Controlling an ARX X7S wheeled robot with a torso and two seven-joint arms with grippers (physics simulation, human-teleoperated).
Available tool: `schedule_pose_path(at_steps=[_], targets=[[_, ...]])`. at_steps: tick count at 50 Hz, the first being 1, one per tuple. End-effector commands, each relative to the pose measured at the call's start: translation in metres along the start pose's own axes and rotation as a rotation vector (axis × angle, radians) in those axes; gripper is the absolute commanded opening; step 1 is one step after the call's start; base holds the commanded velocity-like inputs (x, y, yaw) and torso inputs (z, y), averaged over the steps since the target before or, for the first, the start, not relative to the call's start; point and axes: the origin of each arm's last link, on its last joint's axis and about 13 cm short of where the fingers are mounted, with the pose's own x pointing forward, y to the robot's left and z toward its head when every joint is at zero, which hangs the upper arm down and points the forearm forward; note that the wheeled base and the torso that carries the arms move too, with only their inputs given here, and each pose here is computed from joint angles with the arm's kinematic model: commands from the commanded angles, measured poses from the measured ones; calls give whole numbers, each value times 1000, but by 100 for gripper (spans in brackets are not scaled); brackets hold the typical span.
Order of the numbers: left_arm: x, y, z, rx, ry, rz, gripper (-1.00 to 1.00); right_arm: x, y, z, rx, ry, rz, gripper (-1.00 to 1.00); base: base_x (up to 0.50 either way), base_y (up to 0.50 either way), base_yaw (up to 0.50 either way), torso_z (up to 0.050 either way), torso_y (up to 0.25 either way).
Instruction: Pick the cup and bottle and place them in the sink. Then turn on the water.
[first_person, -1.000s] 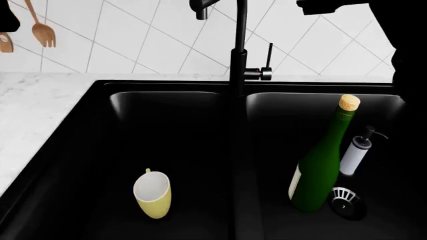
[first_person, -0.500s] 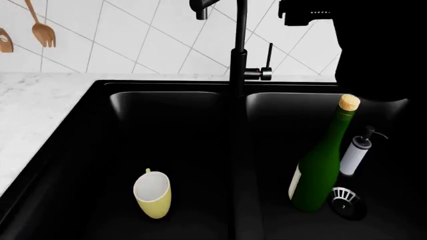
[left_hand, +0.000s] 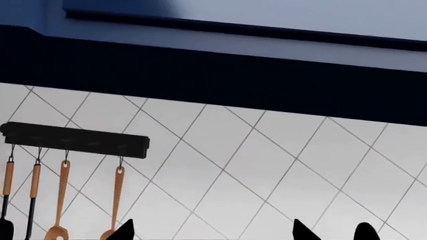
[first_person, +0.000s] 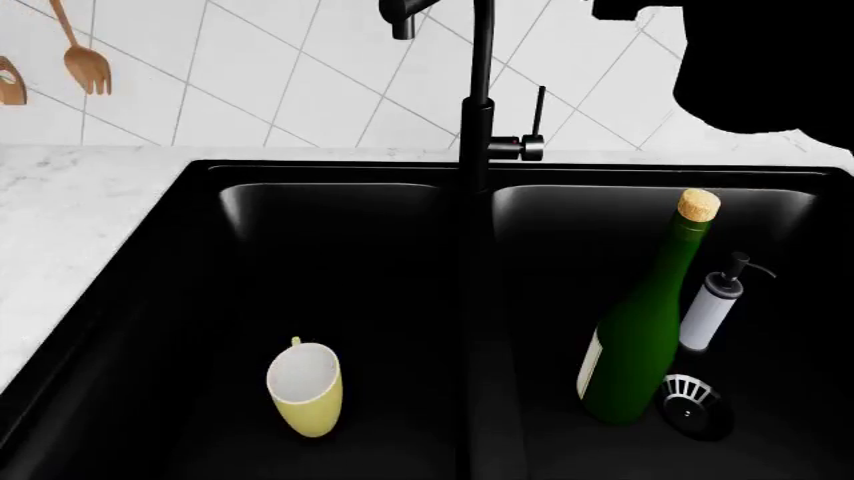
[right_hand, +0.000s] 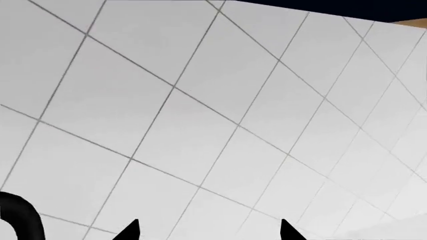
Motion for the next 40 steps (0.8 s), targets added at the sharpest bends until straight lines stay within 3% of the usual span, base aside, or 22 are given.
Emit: schedule_pose_path(at_steps=[1,20,40], targets=[[0,1,-2,-1,2,4,100,27,3,12,10,44,-31,100,0,0,0,0,0],[-3,4,-4,-10,-2,17,100,49,27,-2,-43,121,21,100,0,0,0,0,0],[-2,4,-4,-13,-3,22,100,62,28,-11,-51,145,-27,100,0,0,0,0,0]])
